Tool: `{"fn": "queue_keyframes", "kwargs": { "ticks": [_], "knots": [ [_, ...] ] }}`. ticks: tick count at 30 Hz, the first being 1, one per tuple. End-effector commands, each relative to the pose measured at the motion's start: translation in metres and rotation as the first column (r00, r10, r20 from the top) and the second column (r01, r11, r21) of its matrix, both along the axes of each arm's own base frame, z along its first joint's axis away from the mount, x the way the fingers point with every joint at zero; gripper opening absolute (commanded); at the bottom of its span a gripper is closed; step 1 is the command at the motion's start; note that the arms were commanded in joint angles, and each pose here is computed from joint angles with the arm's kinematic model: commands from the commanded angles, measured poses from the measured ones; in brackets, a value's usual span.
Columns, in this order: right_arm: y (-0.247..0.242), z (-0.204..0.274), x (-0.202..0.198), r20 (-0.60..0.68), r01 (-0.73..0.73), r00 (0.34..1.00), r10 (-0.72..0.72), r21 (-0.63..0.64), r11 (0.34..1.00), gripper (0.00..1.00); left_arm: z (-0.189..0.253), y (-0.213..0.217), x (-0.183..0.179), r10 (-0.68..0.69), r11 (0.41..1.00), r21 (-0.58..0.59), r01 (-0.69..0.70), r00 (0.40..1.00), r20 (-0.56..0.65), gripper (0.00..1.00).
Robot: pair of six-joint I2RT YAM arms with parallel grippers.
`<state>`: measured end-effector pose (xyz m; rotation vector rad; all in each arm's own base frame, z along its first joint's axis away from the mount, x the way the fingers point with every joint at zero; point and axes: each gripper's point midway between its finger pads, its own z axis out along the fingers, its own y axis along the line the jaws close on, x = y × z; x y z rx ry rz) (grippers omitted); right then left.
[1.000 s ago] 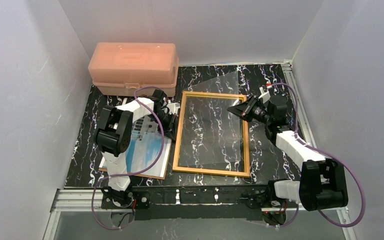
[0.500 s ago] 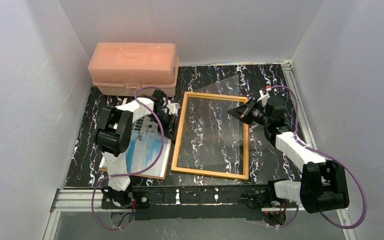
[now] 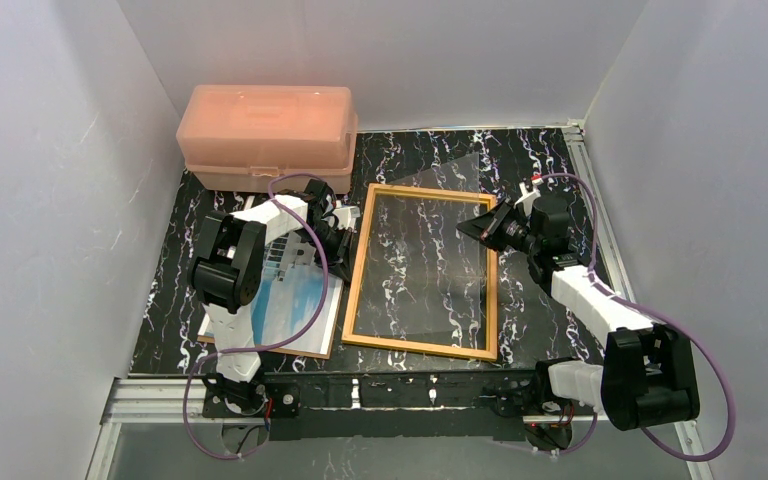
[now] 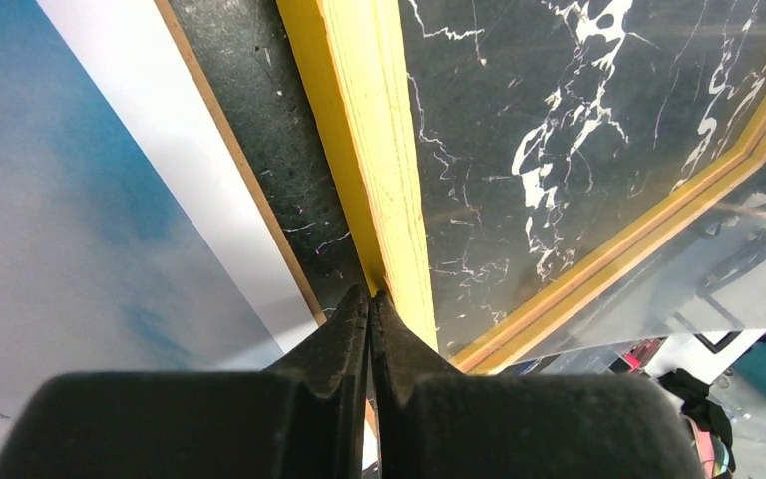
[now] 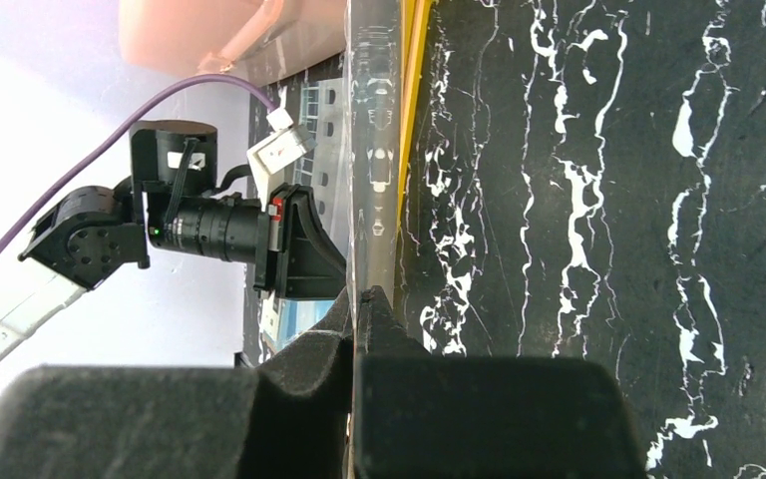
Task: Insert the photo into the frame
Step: Place the photo frame item in the photo frame.
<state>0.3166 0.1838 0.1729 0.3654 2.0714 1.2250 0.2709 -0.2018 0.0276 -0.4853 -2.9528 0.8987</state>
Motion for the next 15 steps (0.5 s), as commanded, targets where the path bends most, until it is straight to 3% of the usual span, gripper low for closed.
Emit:
{"fn": "queue_keyframes", "kwargs": {
  "ticks": [1,15],
  "knots": [
    [0.005,-0.011,-0.009,-0.013,-0.024,1.0,0.024,-0.013,1.0,0.01,0.022,-0.009,0.0,-0.015,0.998,-0.063,0.016,1.0,0.027,0.0],
    [-0.003,-0.031,-0.016,-0.053,0.019,0.998,-0.021,-0.034,0.999,0.01,0.022,-0.009,-0.001,-0.016,0.998,-0.063,0.018,1.0,0.024,0.0]
  ]
}}
